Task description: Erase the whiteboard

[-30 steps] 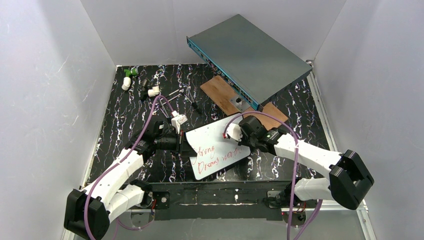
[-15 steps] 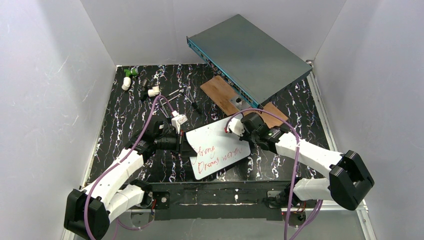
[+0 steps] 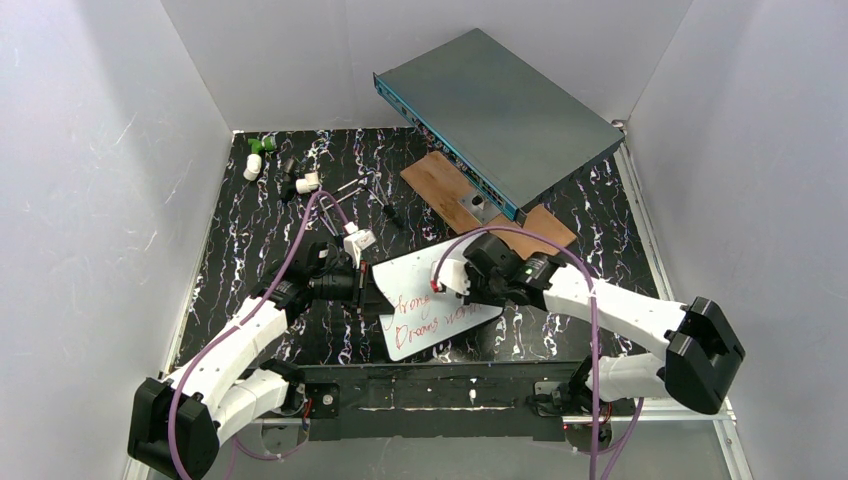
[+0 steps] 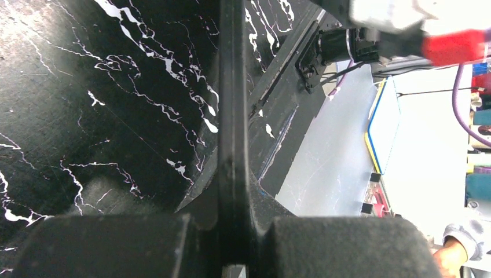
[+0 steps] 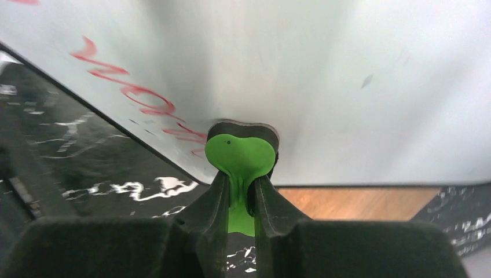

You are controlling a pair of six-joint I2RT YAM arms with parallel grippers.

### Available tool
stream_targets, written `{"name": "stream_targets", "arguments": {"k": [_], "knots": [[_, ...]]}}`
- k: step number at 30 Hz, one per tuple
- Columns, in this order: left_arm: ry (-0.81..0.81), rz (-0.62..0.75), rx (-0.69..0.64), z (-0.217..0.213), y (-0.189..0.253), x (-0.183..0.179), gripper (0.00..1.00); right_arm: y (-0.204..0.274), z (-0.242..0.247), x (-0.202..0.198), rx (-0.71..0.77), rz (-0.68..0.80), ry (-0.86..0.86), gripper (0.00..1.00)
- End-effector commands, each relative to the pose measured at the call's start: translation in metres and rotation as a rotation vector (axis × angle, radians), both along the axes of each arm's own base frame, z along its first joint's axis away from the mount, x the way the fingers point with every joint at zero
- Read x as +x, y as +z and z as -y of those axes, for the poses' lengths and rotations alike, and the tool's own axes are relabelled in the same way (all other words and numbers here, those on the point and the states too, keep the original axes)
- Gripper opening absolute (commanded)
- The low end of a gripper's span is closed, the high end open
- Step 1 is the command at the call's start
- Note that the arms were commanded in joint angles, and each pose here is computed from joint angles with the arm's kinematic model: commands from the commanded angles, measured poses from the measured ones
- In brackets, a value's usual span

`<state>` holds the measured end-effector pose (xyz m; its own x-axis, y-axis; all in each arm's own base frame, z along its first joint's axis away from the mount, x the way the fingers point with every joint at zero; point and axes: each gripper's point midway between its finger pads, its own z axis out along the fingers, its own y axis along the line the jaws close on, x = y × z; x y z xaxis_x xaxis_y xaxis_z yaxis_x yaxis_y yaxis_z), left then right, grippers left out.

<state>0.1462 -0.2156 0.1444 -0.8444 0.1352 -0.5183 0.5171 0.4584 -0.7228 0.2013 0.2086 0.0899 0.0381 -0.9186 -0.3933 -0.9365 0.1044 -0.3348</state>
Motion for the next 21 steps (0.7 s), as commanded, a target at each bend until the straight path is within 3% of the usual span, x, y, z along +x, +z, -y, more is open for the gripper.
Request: {"name": "stream_targets", "arguments": {"k": [1, 8, 16, 21], "knots": [[-0.114, 0.055, -0.099, 0.011, 0.023, -0.010, 0.00, 0.053, -0.061, -0.018, 0.162, -0.066, 0.136, 0.01], [-0.109, 0.055, -0.094, 0.011, 0.022, -0.010, 0.00, 0.071, -0.096, 0.011, 0.187, 0.012, 0.037, 0.01], [-0.106, 0.054, -0.091, 0.011, 0.021, -0.009, 0.00, 0.003, -0.079, -0.080, 0.014, -0.055, 0.372, 0.01], [-0.106, 0.054, -0.090, 0.011, 0.021, -0.009, 0.00, -0.001, -0.086, -0.074, 0.007, 0.005, 0.353, 0.01]]}}
